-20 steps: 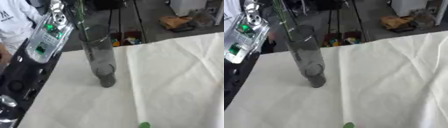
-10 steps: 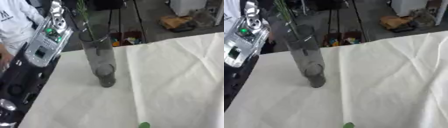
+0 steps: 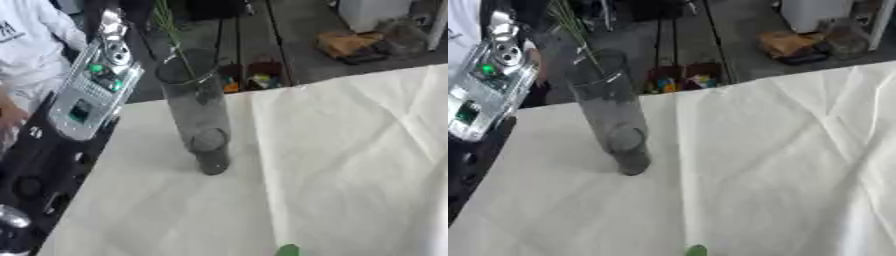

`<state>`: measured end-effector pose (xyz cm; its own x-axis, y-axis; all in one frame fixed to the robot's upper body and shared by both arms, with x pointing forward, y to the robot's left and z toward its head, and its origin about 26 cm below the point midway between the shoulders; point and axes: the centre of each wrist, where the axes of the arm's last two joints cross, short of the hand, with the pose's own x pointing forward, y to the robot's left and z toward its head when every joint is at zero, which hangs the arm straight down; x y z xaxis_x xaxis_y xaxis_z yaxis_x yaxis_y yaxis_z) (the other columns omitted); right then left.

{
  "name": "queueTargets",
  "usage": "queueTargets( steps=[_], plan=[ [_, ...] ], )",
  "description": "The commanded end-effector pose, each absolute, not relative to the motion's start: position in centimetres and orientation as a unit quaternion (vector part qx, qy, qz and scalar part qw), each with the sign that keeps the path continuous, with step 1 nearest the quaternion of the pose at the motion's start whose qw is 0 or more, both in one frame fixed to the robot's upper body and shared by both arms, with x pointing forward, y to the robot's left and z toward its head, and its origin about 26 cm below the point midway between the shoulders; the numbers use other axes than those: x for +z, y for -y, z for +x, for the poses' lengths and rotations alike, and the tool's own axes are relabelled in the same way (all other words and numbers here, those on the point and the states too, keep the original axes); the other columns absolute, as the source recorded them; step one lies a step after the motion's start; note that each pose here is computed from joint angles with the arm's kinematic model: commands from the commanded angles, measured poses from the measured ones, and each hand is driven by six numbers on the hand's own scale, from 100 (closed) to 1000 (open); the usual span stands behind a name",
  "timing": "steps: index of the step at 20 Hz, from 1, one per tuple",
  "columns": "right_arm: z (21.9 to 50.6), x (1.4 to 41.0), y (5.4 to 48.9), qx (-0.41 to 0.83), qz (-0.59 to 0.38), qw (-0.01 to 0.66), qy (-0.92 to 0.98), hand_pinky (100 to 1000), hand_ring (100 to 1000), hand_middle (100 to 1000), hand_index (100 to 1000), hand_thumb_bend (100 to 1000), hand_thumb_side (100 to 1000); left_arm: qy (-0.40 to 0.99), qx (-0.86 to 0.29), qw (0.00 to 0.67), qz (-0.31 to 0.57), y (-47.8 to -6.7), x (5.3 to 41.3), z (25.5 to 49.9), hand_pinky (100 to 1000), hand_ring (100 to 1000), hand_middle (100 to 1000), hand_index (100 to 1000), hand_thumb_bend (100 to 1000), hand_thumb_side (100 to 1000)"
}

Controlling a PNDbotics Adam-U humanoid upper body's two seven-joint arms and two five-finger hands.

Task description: Arrange flowers into the vase.

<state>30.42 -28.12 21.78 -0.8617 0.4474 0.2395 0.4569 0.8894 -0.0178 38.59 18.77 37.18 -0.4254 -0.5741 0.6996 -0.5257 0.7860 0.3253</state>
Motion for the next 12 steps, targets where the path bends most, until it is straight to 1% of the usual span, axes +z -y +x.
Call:
queueTargets(
  steps=[1,12],
  plan=[
    [30.17,22.58,28.11,-0.024,-0.229,0.106,0.967,666,785,565,828,100,1000,0.838,-0.010,0.408,0.362,-19.43,38.20,37.90,591,822,807,672,317,852],
    [30.18,22.63,28.09,-0.024,-0.228,0.105,0.968,666,785,566,828,100,1000,0.820,-0.054,0.426,0.379,-19.95,37.44,37.99,607,831,813,675,278,844]
  ],
)
